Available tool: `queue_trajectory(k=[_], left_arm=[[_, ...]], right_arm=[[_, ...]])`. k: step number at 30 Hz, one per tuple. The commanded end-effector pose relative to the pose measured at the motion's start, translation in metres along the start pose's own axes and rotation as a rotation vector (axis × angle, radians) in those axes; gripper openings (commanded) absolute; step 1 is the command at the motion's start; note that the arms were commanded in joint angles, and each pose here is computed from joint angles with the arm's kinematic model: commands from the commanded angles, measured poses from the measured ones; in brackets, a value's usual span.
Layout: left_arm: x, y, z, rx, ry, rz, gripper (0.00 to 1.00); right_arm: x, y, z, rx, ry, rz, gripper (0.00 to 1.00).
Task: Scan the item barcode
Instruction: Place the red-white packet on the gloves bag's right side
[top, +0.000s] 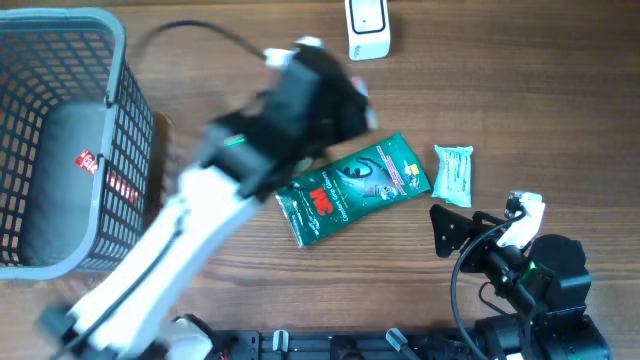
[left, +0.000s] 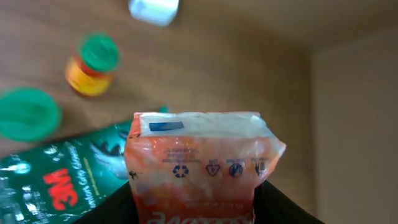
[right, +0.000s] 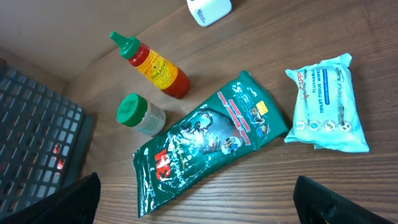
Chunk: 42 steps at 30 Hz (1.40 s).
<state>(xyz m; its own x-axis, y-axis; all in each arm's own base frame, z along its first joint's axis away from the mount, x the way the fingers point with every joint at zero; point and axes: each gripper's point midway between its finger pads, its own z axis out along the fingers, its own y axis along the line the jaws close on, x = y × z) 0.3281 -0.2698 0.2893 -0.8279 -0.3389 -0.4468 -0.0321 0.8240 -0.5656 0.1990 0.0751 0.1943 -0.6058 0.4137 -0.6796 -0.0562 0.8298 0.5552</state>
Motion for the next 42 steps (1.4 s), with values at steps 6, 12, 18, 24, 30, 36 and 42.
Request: queue_trajectory(k=[6, 12, 18, 24, 30, 36, 42], left_arm=[[0.095, 0.029, 0.160, -0.211, 0.225, 0.127, 0.52], [0.145, 0.046, 0.215, -0.259, 0.298, 0.176, 0.58], [0.146, 0.049, 0.216, -0.269, 0.300, 0.179, 0.67], [0.118, 0.028, 0.190, -0.205, 0.242, 0.224, 0.82], [0.021, 0.032, 0.094, -0.232, 0.009, 0.168, 0.83], [-0.077, 0.042, -0.041, -0.199, -0.334, 0.148, 0.87], [-0.148, 0.115, -0.203, -0.406, -0.794, 0.023, 0.93]], right_arm=[[-0.003, -0.001, -0.001, 0.006, -0.016, 0.002, 1.00], [-0.003, -0.001, -0.001, 0.006, -0.016, 0.002, 1.00], [-0.003, -0.001, -0.001, 0.006, -0.016, 0.002, 0.99], [-0.003, -0.001, -0.001, 0.006, -0.016, 0.003, 1.00], [-0.003, -0.001, -0.001, 0.006, -0.016, 0.003, 1.00], [-0.003, -0.001, -0.001, 0.006, -0.016, 0.002, 1.00], [-0.003, -0.001, -0.001, 0.006, -0.016, 0.002, 1.00]])
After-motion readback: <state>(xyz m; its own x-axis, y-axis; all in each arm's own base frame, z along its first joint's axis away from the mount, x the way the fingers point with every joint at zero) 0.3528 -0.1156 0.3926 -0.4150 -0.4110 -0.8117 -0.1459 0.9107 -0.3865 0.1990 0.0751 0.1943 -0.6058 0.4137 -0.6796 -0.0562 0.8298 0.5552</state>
